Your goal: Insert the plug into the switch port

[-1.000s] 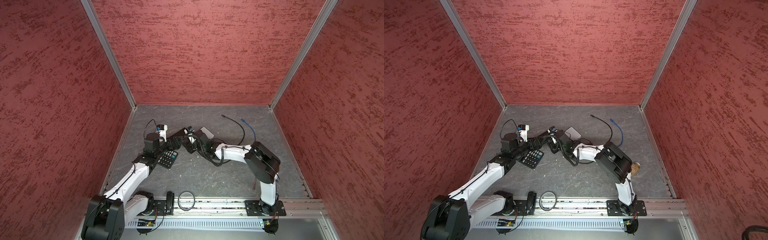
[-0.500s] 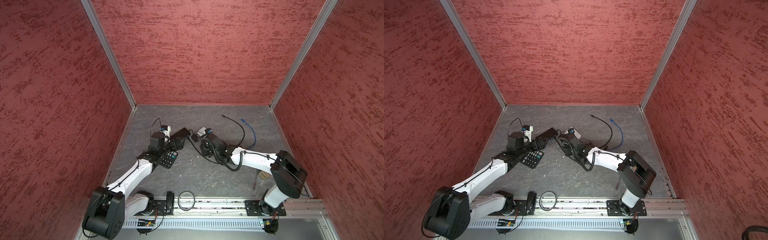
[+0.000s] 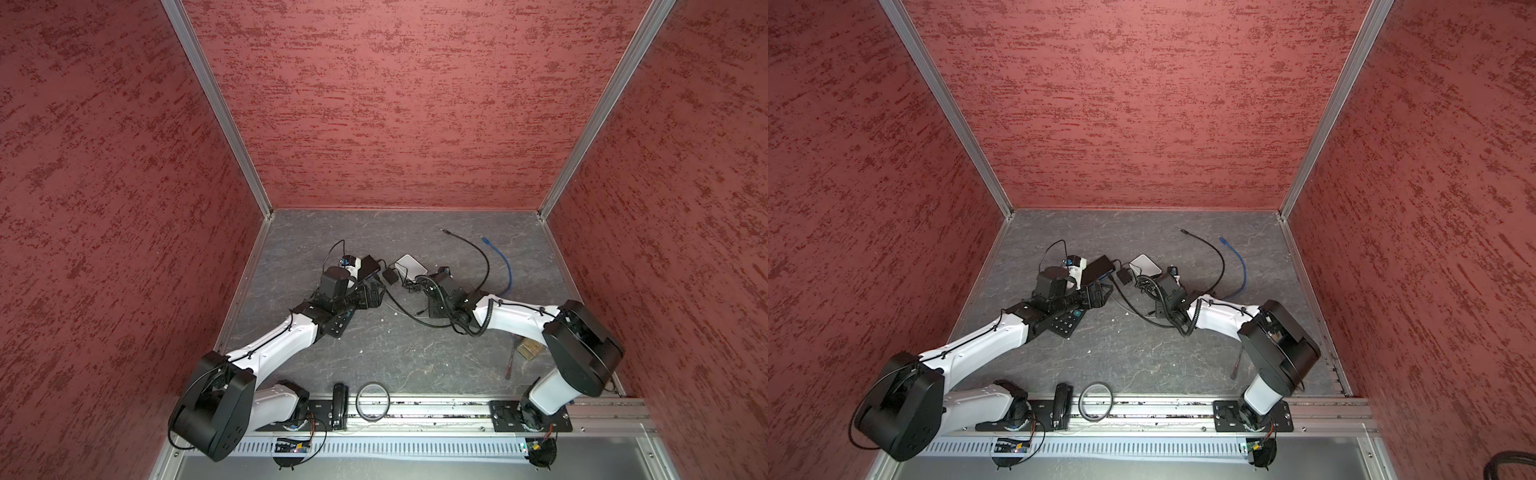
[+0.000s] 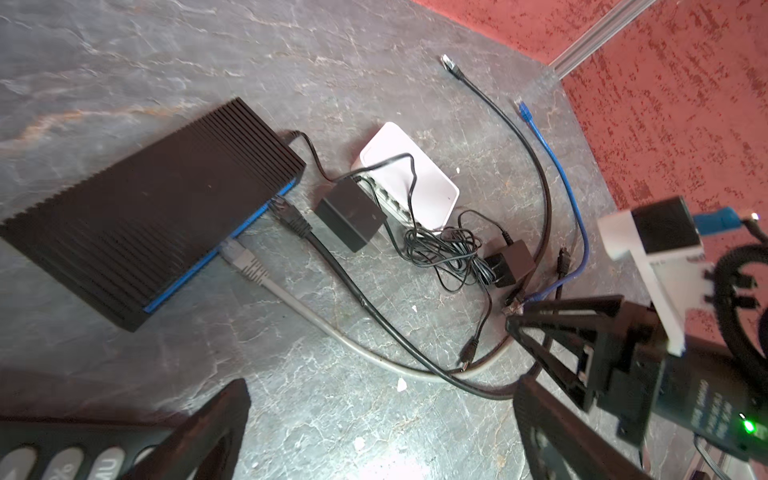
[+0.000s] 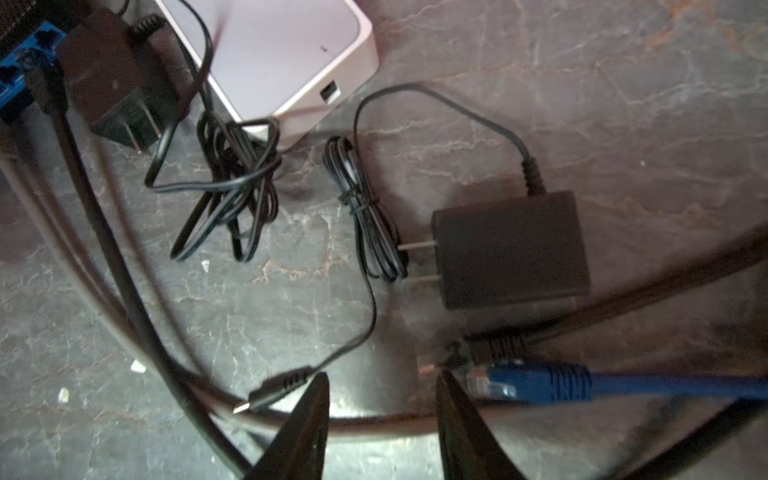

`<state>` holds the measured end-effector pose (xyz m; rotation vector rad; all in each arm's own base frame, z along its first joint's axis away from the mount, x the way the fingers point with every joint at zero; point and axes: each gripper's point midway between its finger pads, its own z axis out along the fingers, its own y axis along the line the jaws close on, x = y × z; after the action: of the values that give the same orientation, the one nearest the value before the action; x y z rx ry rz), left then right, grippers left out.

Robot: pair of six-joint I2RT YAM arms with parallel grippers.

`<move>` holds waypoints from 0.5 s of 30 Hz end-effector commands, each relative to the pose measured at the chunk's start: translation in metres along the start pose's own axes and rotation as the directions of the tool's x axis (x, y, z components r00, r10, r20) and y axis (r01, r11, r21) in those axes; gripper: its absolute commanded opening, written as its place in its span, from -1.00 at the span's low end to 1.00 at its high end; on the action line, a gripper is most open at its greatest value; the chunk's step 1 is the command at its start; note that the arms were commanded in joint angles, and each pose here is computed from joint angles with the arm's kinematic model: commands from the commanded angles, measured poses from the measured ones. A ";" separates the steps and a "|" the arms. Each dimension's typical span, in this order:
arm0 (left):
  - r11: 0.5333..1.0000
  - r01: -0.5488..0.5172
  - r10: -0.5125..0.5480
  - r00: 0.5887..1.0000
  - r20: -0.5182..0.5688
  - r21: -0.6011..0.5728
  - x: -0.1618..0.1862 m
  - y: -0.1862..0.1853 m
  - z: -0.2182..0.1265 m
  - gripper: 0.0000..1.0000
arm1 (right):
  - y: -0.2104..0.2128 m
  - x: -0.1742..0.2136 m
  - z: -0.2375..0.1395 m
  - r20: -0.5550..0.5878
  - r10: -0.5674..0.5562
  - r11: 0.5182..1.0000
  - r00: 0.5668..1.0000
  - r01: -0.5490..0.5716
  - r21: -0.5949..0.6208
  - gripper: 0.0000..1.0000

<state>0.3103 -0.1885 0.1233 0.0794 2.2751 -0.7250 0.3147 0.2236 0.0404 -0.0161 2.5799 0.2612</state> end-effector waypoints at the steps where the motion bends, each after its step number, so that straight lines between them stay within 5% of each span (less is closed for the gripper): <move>1: 0.999 -0.047 0.046 0.998 0.043 0.014 -0.014 -0.012 -0.001 0.99 | 0.015 -0.023 0.008 0.045 0.039 0.998 0.998 -0.037 -0.052 -0.19; 15: 0.998 -0.066 0.065 0.998 0.021 0.024 -0.008 -0.015 0.008 0.99 | 0.011 -0.017 0.034 -0.010 0.069 0.996 0.998 -0.069 -0.053 -0.45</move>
<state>0.3109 -0.1959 0.1200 0.1151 2.2803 -0.7114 0.3417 0.2378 0.0237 0.0164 2.5848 0.3211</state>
